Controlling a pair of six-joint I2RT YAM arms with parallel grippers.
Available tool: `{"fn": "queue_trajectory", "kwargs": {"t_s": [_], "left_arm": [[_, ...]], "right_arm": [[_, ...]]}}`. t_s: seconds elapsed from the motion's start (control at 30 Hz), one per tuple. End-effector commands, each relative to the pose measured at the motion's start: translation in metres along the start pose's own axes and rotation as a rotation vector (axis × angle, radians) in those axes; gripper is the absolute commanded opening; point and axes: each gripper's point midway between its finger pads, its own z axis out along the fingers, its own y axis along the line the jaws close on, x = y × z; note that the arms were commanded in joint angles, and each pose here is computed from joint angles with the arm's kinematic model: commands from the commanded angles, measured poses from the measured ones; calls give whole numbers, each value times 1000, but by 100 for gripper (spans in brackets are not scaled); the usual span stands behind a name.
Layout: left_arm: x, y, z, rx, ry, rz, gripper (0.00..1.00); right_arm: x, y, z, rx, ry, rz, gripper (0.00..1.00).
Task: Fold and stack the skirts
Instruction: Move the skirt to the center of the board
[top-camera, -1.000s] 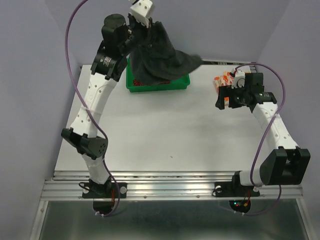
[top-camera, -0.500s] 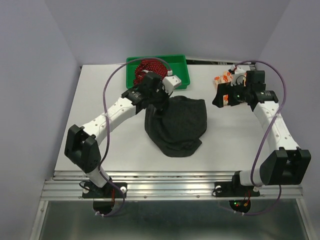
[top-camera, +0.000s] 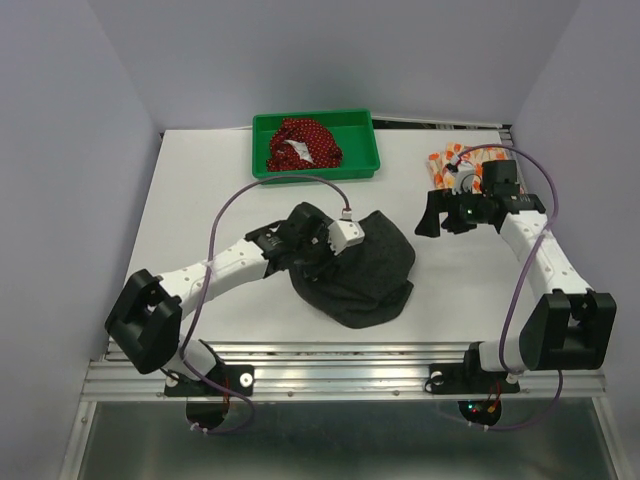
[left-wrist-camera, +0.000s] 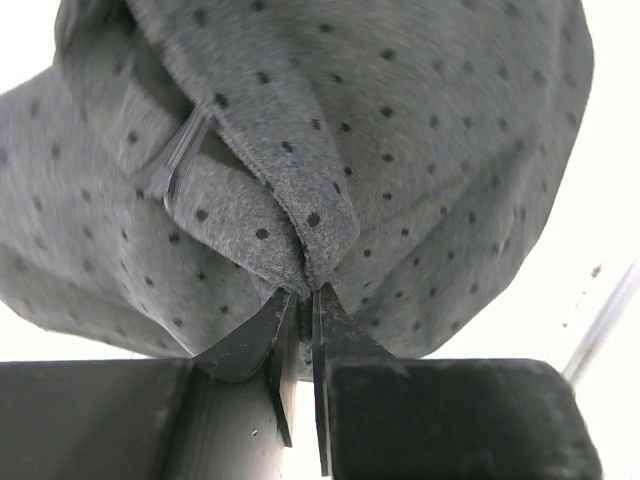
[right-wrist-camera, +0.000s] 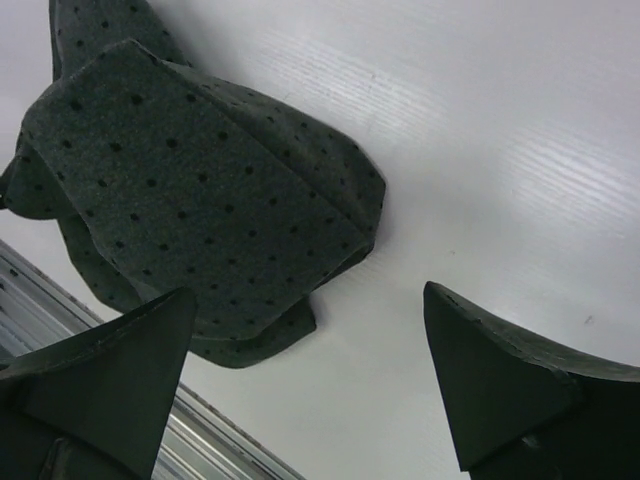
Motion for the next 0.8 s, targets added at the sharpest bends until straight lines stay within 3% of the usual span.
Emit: {"fn": "queue_trajectory", "kwargs": {"t_s": [0.0, 0.2, 0.33, 0.5, 0.77], "left_arm": [[-19, -19, -13, 68, -96, 72, 17], [-35, -25, -38, 97, -127, 88, 41], [-39, -13, -58, 99, -156, -5, 52], [-7, 31, -68, 23, -134, -174, 53], [19, 23, -56, 83, -80, -167, 53]], "right_arm": [[9, 16, 1, -91, 8, 17, 100], [-12, 14, 5, -97, -28, 19, 100], [-33, 15, 10, -127, -37, 51, 100], [-64, 22, 14, -199, -71, 83, 100], [-78, 68, 41, -295, -22, 95, 100]]}}
